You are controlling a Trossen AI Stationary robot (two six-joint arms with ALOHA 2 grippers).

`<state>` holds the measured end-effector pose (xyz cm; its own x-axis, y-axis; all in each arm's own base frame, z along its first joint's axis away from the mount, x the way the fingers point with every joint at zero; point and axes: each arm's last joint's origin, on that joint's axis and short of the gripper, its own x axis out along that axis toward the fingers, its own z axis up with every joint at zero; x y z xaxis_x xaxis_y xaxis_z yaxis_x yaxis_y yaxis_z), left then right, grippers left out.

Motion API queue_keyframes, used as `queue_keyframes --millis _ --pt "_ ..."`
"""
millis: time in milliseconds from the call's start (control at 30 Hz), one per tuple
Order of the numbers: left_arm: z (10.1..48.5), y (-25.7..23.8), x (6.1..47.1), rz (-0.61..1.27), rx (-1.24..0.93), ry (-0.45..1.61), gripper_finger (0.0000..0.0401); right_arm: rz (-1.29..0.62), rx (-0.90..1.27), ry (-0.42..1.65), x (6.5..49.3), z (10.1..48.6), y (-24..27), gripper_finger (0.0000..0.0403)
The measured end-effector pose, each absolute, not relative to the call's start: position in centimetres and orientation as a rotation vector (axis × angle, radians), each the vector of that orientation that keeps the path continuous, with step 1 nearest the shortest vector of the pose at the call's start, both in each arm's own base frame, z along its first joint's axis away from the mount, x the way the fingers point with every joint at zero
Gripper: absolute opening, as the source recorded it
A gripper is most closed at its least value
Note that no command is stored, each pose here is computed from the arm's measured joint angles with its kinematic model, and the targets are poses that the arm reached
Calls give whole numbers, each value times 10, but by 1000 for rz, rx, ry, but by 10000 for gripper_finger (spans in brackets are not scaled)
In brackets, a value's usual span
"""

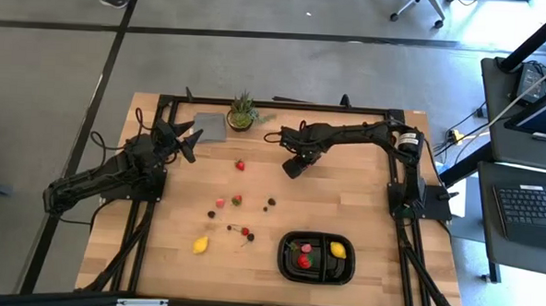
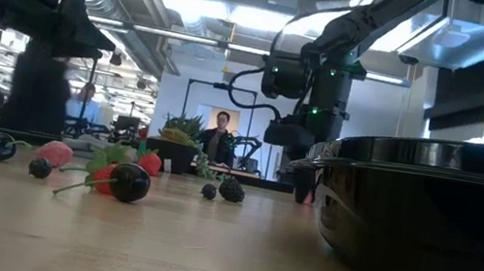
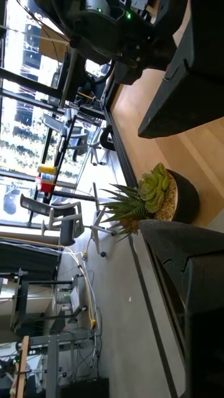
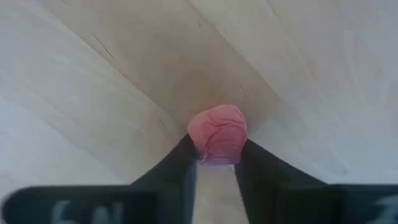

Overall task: Pick and placing Produce into tupperware
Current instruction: Put the pink peach into the black bin

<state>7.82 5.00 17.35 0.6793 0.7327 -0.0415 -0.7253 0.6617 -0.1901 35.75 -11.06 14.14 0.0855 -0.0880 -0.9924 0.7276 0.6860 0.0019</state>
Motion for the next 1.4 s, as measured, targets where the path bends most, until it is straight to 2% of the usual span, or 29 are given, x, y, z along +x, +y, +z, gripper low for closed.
queue_keyframes --millis 133,300,400,533,767,967,1067,1233,1400 --pt "173 50 78 825 -197 -40 220 -650 562 1364 358 142 -111 53" --pt "173 50 78 825 -197 -40 220 -613 549 1392 360 146 -98 52" --pt "173 50 78 825 -197 -39 220 -541 547 1408 365 161 -80 56" --pt "173 50 78 824 -197 -40 220 -447 548 1447 369 188 -43 54" --pt "173 50 78 825 -198 -39 220 -298 589 1436 364 222 53 57" --pt "173 50 78 824 -198 -39 220 -256 597 1439 347 219 135 58" --pt "173 50 78 824 -198 -40 220 -275 589 1410 338 210 160 58" --pt "173 50 78 825 -198 -40 220 -309 564 1381 329 200 175 62" --pt "173 50 78 825 -198 -40 220 -292 545 1385 327 200 178 87"
